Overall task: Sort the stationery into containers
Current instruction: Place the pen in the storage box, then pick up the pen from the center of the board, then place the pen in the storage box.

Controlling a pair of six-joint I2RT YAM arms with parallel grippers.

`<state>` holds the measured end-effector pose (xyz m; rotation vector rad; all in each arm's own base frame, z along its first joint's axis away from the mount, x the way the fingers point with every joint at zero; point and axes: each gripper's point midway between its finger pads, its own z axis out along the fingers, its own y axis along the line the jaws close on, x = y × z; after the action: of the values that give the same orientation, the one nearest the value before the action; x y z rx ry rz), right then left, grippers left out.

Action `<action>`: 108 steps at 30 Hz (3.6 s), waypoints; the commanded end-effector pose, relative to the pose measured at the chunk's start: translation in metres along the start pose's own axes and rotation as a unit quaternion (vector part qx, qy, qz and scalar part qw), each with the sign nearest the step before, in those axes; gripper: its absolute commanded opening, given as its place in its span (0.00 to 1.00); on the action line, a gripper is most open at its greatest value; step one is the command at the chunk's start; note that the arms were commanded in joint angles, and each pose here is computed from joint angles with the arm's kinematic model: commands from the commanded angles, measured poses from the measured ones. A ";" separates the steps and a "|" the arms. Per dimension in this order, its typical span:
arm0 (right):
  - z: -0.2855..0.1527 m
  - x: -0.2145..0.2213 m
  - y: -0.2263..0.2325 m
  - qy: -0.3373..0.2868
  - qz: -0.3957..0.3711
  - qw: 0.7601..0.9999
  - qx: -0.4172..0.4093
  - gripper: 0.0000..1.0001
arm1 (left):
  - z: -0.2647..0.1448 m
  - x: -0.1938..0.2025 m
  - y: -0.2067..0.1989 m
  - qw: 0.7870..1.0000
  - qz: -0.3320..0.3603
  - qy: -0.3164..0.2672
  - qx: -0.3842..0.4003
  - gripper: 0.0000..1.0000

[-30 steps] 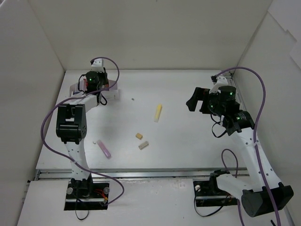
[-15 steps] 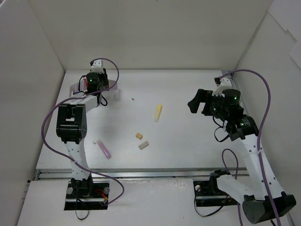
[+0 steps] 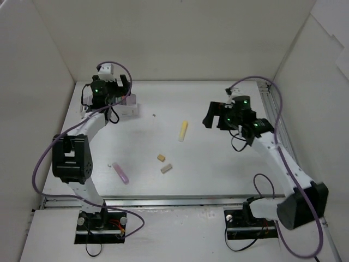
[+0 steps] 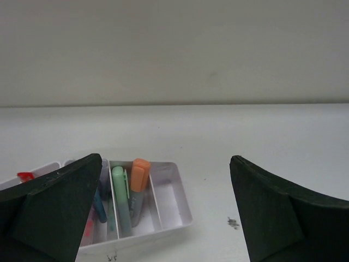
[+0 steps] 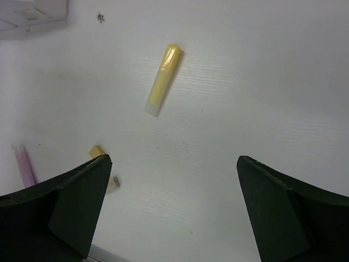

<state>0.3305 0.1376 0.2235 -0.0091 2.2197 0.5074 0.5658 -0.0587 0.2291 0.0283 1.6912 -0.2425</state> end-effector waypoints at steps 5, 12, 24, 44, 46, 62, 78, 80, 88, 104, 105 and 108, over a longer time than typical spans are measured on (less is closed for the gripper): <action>0.122 0.022 0.021 0.056 0.012 0.996 0.065 0.98 | -0.111 -0.101 -0.049 0.997 -0.055 -0.015 0.053 0.99; 0.194 0.056 0.044 0.093 0.000 0.990 0.106 0.96 | -0.196 -0.085 -0.047 0.994 -0.105 -0.016 0.006 0.99; 0.226 0.111 0.030 0.139 -0.048 0.966 0.214 0.55 | -0.236 -0.064 -0.029 0.993 -0.103 -0.003 -0.059 1.00; 0.083 0.063 0.170 -0.072 -0.218 0.951 -0.207 0.01 | -0.207 -0.017 -0.164 0.948 -0.150 0.112 0.258 0.99; 0.073 0.066 0.184 -0.076 -0.227 0.941 -0.241 0.01 | -0.209 -0.014 -0.178 0.943 -0.160 0.105 0.274 0.99; 0.021 0.041 0.228 -0.179 -0.238 0.900 -0.317 0.02 | -0.211 0.009 -0.209 0.941 -0.151 0.125 0.276 0.82; 0.035 0.013 0.239 -0.221 -0.217 0.910 -0.275 0.97 | -0.219 -0.013 -0.218 0.937 -0.147 0.094 0.302 0.00; 0.035 0.013 0.230 -0.223 -0.206 0.917 -0.260 0.98 | -0.209 -0.025 -0.197 0.955 -0.131 0.068 0.258 0.00; 0.030 0.006 0.153 -0.246 -0.111 0.952 -0.142 0.98 | -0.152 -0.080 -0.094 0.990 -0.092 -0.034 0.098 0.00; 0.023 0.023 0.040 -0.189 -0.120 0.974 0.042 0.98 | 0.014 -0.062 0.013 0.999 -0.034 -0.017 -0.007 0.00; 0.024 0.023 0.036 -0.188 -0.117 0.974 0.047 0.98 | 0.018 -0.071 0.015 0.999 -0.029 -0.019 -0.012 0.00; 0.028 0.025 0.029 -0.181 -0.115 0.975 0.059 0.98 | 0.025 -0.043 0.032 0.998 -0.027 0.013 -0.050 0.00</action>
<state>0.3221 0.1874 0.1825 -0.1739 1.9048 0.2438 0.5958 -0.0403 0.2142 -0.0934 1.8402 -0.2840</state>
